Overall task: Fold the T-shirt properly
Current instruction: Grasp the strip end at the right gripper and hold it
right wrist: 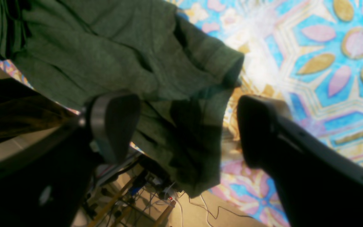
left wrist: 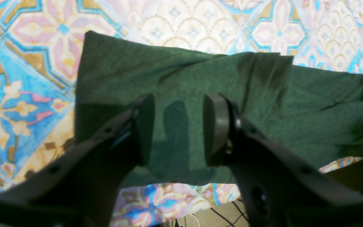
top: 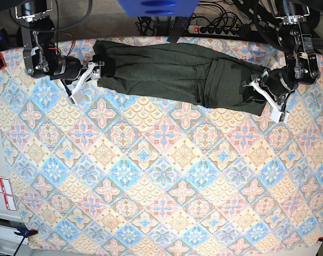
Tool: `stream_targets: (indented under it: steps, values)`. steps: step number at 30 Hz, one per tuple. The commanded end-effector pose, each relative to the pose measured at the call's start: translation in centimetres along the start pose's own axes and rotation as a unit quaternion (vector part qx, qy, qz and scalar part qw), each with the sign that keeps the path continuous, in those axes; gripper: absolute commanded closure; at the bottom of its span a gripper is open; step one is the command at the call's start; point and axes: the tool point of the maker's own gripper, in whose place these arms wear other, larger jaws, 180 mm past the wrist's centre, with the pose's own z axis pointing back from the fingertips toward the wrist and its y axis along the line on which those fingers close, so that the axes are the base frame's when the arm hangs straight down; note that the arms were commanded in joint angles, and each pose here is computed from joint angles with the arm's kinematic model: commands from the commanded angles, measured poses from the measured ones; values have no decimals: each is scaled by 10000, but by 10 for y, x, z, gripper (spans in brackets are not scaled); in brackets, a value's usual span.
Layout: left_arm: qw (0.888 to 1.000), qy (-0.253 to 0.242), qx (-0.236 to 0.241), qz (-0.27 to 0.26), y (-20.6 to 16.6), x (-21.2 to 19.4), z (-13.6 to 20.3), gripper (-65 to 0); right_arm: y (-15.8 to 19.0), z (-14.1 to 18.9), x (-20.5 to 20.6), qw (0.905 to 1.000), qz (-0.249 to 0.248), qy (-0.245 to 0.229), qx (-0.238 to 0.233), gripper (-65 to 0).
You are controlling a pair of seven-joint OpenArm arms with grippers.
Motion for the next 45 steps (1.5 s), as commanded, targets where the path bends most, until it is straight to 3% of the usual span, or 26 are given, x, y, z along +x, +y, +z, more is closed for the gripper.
stream_targets:
  steps: [1, 11, 25, 32, 40, 45]
  values:
    - [9997, -203, -15, -93, -1, 13, 5, -248, 2, 4, 9, 9999, 71, -132, 51, -511]
    - [9997, -203, -15, -93, -1, 13, 5, -248, -9, -19, -24, 9980, -571, 238, 100, -511]
    - [9997, -206, -21, -99, -1, 14, 5, -248, 28, -39, -33, 9944, -785, 432, 558, -511]
    - [9997, -206, -21, -99, -1, 14, 5, -248, 37, -44, -34, 9933, -848, 422, 666, -511]
    - [9997, -212, -33, -92, -2, 14, 5, -247, 45, -47, -4, 9951, -497, 400, 754, -510]
    - [9997, -212, -33, -92, -2, 14, 5, -247, 42, -63, -35, 9901, -743, 894, 783, -441]
